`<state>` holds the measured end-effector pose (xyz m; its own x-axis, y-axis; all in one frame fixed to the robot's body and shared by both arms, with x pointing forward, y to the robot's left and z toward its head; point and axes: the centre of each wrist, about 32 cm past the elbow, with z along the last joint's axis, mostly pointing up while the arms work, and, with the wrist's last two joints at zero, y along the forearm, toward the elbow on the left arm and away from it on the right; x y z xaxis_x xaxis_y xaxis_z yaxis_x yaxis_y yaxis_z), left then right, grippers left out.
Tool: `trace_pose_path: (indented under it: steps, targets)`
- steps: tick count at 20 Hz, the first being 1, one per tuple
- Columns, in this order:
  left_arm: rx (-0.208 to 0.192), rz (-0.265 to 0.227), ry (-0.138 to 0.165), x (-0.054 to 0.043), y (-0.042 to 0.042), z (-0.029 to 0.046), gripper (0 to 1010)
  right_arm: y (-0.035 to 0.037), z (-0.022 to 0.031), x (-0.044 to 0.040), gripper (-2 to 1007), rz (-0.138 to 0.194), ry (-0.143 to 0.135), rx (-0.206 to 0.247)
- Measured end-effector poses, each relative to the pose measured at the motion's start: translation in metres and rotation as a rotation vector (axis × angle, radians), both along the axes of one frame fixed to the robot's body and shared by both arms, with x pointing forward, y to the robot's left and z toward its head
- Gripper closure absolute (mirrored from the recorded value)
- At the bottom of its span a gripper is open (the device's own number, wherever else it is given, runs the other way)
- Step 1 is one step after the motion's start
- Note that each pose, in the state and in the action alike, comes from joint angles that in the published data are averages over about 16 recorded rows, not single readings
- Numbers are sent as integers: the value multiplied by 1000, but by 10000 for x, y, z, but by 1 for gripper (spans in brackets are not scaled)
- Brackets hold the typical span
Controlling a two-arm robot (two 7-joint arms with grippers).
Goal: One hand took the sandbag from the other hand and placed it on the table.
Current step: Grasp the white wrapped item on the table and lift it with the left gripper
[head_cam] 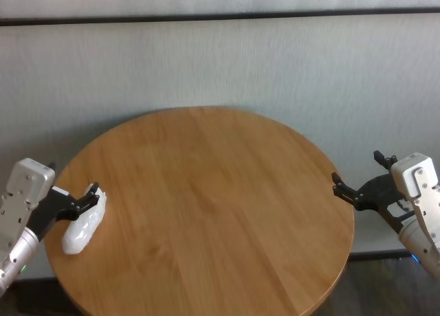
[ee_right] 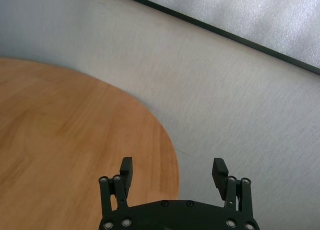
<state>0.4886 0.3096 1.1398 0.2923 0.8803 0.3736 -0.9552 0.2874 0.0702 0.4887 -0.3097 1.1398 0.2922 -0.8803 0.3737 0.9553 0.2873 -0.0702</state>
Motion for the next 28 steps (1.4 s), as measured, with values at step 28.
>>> trace_pose_path:
  steps: [28]
  targets:
    - [0, 0, 0, 0, 0, 0, 10, 0, 0, 0, 3, 0, 0, 0]
